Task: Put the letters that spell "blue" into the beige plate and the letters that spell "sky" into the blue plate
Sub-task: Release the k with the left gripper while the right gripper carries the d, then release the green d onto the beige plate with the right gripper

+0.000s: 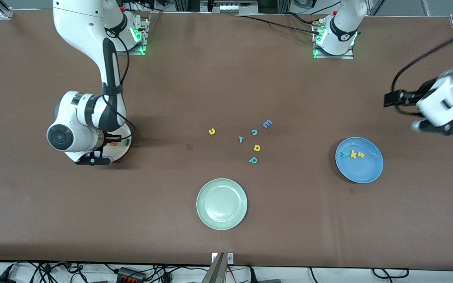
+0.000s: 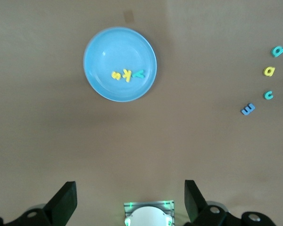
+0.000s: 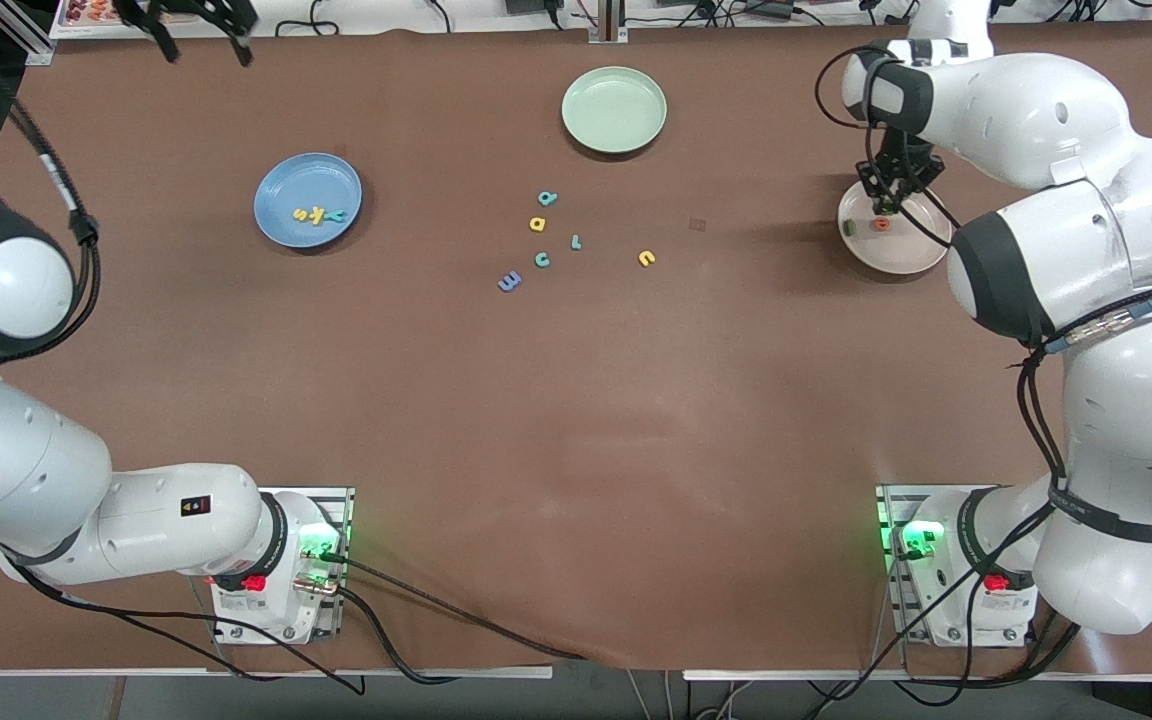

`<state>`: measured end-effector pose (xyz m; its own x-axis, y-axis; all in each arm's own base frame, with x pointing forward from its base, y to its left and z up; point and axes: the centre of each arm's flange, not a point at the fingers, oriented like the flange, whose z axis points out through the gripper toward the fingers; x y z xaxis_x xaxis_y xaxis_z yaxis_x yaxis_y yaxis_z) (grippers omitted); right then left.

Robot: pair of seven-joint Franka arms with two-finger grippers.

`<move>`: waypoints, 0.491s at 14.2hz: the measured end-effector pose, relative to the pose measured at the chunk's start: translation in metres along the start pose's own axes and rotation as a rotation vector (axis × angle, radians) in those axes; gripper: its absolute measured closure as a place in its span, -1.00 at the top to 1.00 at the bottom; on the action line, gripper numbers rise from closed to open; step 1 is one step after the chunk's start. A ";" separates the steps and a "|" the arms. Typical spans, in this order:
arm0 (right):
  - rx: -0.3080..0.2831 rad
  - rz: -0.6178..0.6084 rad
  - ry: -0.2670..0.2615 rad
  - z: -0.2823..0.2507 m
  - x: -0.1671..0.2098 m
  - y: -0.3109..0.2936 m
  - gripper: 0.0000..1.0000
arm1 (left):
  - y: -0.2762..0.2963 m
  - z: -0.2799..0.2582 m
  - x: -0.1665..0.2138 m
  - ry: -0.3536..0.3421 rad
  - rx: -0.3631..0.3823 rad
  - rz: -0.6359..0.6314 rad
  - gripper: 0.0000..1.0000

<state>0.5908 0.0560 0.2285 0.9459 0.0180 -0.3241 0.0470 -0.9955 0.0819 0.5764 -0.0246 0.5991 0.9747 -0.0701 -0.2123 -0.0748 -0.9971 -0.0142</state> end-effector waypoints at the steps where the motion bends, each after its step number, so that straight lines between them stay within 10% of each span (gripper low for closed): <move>1: 0.005 -0.012 -0.009 0.004 -0.003 0.010 -0.45 | -0.003 -0.015 -0.013 0.058 0.007 -0.006 1.00; 4: 0.016 -0.045 -0.013 0.010 -0.005 0.031 -0.45 | -0.008 -0.014 -0.030 0.219 0.019 0.021 1.00; 7: 0.026 -0.085 -0.009 0.013 -0.005 0.054 -0.45 | -0.005 0.008 -0.030 0.231 0.013 0.049 1.00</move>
<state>0.5846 0.0008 0.2220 0.9357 0.1019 -0.3378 0.1188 -0.9925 0.0295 0.5456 -0.0174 0.5980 0.9921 -0.1247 0.0166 -0.1243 -0.9920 -0.0227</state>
